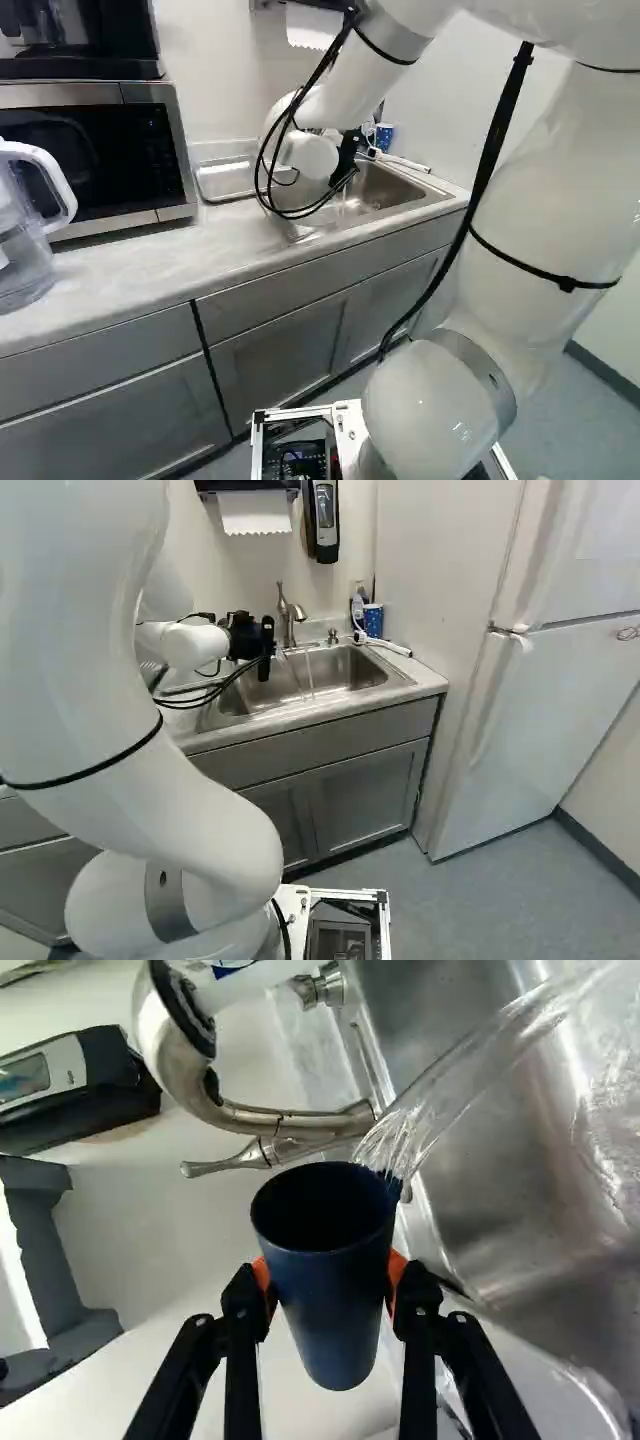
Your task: Rinse the cup and place it in the tray
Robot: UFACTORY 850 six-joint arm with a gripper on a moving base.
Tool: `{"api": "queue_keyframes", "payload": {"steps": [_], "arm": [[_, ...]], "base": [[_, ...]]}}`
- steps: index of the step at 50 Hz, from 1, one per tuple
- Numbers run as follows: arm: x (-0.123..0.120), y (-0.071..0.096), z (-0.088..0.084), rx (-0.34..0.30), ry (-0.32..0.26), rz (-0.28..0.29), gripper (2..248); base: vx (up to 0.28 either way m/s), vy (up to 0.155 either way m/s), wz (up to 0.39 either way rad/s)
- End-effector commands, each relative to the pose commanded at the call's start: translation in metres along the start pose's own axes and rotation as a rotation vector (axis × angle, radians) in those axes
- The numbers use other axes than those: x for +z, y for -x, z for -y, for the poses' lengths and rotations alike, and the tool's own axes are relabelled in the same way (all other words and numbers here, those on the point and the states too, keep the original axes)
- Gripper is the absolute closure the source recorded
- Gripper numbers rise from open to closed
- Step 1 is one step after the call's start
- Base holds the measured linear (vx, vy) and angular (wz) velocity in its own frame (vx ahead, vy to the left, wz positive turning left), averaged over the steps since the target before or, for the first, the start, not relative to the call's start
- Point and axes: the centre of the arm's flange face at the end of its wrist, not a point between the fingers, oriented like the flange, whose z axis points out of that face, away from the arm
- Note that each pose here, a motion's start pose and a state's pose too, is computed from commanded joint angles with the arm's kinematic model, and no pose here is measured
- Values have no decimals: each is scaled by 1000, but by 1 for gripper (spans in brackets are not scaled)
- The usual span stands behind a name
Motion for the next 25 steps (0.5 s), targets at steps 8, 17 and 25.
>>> {"api": "queue_keyframes", "payload": {"steps": [8,17,25], "arm": [[0,0,0,84,0,0,126],[0,0,0,179,0,0,126],[0,0,0,263,0,0,126]], "base": [[0,0,0],[0,0,0],[0,0,0]]}}
